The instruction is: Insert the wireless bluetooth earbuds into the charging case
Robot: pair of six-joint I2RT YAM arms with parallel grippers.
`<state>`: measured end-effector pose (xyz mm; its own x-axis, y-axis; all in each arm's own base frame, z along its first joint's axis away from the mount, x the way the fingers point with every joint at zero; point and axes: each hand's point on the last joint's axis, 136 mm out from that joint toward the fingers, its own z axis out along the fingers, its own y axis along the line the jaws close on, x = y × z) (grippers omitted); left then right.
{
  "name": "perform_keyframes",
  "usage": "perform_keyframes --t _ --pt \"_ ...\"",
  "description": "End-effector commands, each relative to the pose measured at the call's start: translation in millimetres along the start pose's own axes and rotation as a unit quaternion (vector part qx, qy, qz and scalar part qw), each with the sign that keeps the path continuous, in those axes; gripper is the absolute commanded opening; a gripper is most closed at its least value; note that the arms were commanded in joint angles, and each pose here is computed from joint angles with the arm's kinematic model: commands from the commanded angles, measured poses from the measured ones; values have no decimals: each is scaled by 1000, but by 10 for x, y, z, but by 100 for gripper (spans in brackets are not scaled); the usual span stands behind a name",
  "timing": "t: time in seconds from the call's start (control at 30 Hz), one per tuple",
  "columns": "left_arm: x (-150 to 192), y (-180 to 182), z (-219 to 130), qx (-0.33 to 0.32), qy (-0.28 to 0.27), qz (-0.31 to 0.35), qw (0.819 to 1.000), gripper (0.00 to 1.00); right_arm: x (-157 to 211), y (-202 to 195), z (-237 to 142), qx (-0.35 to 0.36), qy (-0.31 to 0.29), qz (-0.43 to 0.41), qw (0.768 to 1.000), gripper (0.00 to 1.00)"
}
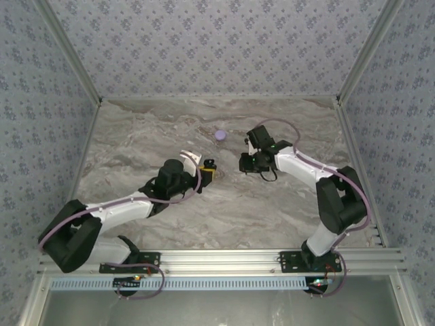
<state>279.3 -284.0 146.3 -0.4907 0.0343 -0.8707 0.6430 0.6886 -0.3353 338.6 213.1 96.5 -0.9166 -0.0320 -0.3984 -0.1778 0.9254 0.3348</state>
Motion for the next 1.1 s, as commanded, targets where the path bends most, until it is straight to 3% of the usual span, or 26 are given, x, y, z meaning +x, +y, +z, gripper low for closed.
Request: perform_keyframes --t 0.0,0.6,1.07 --pt "-193 -157 61 39 -38 -13 998 22 -108 142 -197 -42 -30 -7 999 23" --pt "-309 -336 184 97 -63 -32 993 22 -562 741 -1048 -164 -146 -64 974 23" --pt "-633 -532 193 140 -98 -50 984 22 -625 1125 -1481 -207 -211 -128 947 23"
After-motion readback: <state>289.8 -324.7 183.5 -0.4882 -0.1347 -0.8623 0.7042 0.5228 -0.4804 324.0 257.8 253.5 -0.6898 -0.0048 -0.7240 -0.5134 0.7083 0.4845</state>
